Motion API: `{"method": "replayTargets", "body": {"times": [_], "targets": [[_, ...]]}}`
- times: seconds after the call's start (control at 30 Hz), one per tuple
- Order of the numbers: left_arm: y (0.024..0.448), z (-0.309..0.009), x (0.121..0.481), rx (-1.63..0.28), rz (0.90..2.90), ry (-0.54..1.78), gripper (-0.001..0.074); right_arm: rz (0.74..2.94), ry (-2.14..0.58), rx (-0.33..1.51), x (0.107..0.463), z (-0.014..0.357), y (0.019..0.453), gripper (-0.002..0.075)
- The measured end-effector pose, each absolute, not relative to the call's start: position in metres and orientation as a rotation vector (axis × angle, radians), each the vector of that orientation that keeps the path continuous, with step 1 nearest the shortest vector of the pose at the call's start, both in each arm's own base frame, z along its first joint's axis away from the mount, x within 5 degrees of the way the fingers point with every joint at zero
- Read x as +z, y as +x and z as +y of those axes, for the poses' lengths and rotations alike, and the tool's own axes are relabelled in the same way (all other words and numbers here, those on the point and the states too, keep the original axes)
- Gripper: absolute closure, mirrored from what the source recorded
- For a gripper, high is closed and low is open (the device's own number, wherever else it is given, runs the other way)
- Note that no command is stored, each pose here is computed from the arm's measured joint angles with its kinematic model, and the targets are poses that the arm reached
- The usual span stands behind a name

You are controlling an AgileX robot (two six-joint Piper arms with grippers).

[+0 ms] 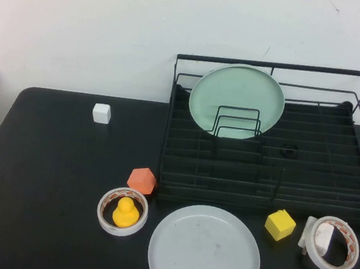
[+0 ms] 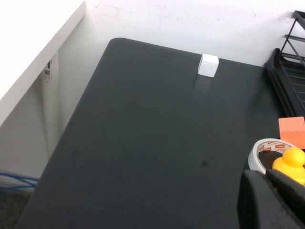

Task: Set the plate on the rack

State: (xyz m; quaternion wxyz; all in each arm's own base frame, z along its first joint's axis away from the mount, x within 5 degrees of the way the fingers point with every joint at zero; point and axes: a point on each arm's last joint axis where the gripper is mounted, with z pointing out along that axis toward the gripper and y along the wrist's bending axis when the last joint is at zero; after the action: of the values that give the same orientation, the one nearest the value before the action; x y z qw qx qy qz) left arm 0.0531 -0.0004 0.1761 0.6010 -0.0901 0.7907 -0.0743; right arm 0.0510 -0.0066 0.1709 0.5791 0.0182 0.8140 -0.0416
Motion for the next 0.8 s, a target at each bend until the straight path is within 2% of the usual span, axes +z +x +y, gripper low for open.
{"method": "replayTargets", "body": {"times": [0.13,0.27,0.33,0.4,0.47,0.53,0.7,0.8], "targets": [[0.054,-0.002,0.179,-0.236,1.794,-0.258,0.0737,1.904,0.066,-0.060,0.171,-0.005,0.051,0.0726],[0.055,-0.008,0.188,-0.690,1.632,-0.632,0.0737,1.898,0.170,0.109,0.171,0.001,0.051,0.0726],[0.056,-0.010,0.193,-0.946,1.512,-0.851,0.0737,1.885,0.267,0.274,0.172,0.007,0.051,0.0726],[0.056,-0.010,0.196,-1.084,1.431,-0.970,0.0737,1.865,0.378,0.462,0.172,0.013,0.051,0.0726],[0.056,-0.010,0.198,-1.138,1.386,-1.016,0.0737,1.827,0.488,0.648,0.174,0.019,0.052,0.0726],[0.056,-0.008,0.200,-1.155,1.351,-1.033,0.0737,1.787,0.554,0.756,0.177,0.022,0.052,0.0726],[0.056,-0.005,0.203,-1.159,1.286,-1.045,0.0737,1.761,0.555,0.772,0.180,0.022,0.052,0.0726],[0.056,0.001,0.208,-1.177,1.177,-1.079,0.0737,1.762,0.533,0.753,0.180,0.022,0.052,0.0726]]}}
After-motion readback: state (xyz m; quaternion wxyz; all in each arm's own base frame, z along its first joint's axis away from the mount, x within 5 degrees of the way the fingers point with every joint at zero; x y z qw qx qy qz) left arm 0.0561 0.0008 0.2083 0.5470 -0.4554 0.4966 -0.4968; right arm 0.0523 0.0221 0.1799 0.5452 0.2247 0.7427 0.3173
